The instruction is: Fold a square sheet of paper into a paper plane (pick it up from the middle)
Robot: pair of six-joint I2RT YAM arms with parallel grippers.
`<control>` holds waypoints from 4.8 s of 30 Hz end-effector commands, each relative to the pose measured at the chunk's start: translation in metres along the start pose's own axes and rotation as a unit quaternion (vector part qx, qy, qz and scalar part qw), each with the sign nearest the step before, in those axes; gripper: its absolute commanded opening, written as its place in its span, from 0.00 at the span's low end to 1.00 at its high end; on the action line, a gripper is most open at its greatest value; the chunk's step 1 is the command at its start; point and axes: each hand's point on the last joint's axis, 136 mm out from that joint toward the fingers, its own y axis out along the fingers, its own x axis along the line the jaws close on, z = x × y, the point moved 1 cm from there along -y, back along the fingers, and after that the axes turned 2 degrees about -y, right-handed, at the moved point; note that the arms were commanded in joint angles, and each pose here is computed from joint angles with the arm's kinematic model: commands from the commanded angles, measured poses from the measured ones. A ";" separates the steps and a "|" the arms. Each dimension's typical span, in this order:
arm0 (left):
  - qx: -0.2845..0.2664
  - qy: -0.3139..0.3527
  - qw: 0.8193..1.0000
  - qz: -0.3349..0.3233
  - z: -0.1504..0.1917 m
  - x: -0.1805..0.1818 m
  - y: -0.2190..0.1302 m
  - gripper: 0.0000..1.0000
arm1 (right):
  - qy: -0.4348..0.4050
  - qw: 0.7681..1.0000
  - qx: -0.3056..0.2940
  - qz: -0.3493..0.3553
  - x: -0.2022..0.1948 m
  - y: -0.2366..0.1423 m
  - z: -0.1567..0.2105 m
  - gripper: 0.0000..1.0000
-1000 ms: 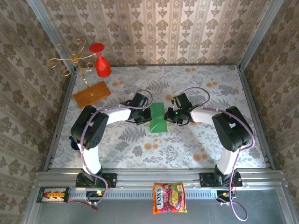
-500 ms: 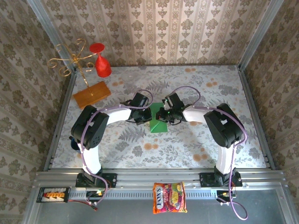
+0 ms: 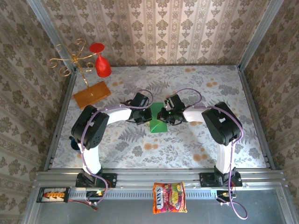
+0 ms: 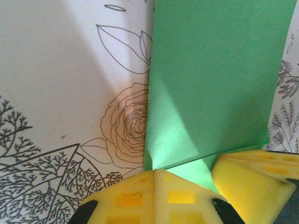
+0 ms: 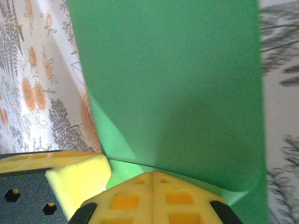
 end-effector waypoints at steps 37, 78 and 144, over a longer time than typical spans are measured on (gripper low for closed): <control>0.062 -0.003 0.995 -0.083 0.036 0.045 0.019 0.00 | -0.022 0.997 0.074 0.013 0.005 -0.004 0.022 0.00; 0.025 0.045 0.996 0.076 0.065 -0.033 -0.025 0.08 | 0.054 0.974 0.121 0.182 -0.076 -0.004 0.059 0.00; 0.097 -0.028 0.995 0.022 0.093 0.030 0.005 0.04 | 0.067 0.972 0.127 0.187 -0.083 -0.004 0.061 0.00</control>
